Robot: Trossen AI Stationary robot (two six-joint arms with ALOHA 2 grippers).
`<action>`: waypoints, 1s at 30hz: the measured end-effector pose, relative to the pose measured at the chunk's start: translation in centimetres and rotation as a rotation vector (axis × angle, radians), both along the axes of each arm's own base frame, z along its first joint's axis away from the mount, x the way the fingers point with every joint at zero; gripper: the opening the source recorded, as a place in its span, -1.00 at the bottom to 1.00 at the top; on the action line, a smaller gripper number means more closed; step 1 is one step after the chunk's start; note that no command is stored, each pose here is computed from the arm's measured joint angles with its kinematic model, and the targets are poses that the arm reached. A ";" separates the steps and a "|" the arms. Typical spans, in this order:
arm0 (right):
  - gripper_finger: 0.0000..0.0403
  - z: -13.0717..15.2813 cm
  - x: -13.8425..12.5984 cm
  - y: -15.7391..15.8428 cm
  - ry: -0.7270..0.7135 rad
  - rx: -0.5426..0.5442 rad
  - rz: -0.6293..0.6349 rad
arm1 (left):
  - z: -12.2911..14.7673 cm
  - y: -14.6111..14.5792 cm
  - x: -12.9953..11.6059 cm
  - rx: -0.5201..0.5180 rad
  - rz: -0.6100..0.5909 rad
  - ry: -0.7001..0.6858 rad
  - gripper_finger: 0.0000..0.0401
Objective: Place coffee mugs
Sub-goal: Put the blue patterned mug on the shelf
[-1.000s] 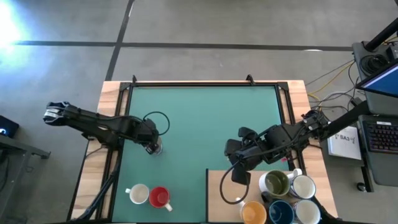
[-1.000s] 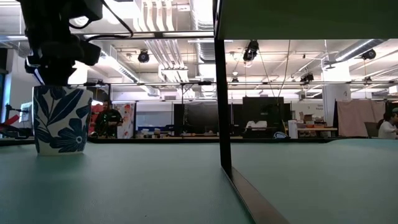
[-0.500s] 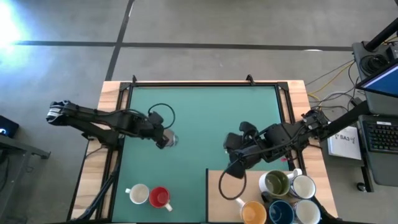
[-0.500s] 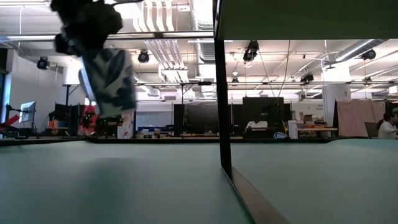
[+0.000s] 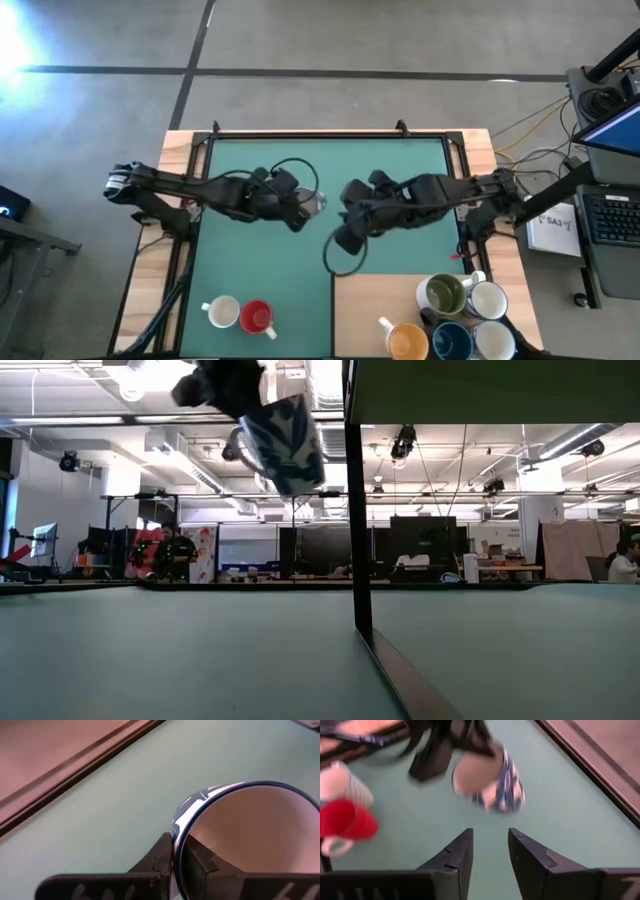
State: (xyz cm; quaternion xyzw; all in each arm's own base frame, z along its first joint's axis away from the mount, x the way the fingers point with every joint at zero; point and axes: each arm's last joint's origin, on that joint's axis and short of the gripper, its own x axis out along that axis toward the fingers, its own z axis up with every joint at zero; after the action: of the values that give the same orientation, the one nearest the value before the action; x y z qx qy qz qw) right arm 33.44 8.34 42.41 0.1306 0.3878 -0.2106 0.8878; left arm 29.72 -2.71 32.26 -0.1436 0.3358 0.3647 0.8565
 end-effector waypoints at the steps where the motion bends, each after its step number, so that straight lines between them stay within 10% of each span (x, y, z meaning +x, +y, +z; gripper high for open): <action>1: -0.41 -0.1 0.3 -0.2 -0.016 0.004 -0.009 | 0.1 -0.1 0.4 0.007 -0.012 -0.005 -0.97; 30: -0.37 -2.7 2.3 -2.0 -0.035 -0.096 -0.141 | 2.3 -0.8 3.2 0.032 -0.193 -0.232 -0.97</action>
State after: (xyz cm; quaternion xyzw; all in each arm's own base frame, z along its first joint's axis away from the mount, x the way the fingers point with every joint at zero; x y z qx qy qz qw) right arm 35.70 6.33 39.74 0.1184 0.3515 -0.2887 0.8827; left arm 32.91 -3.49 34.61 -0.1384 0.2411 0.2671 0.9227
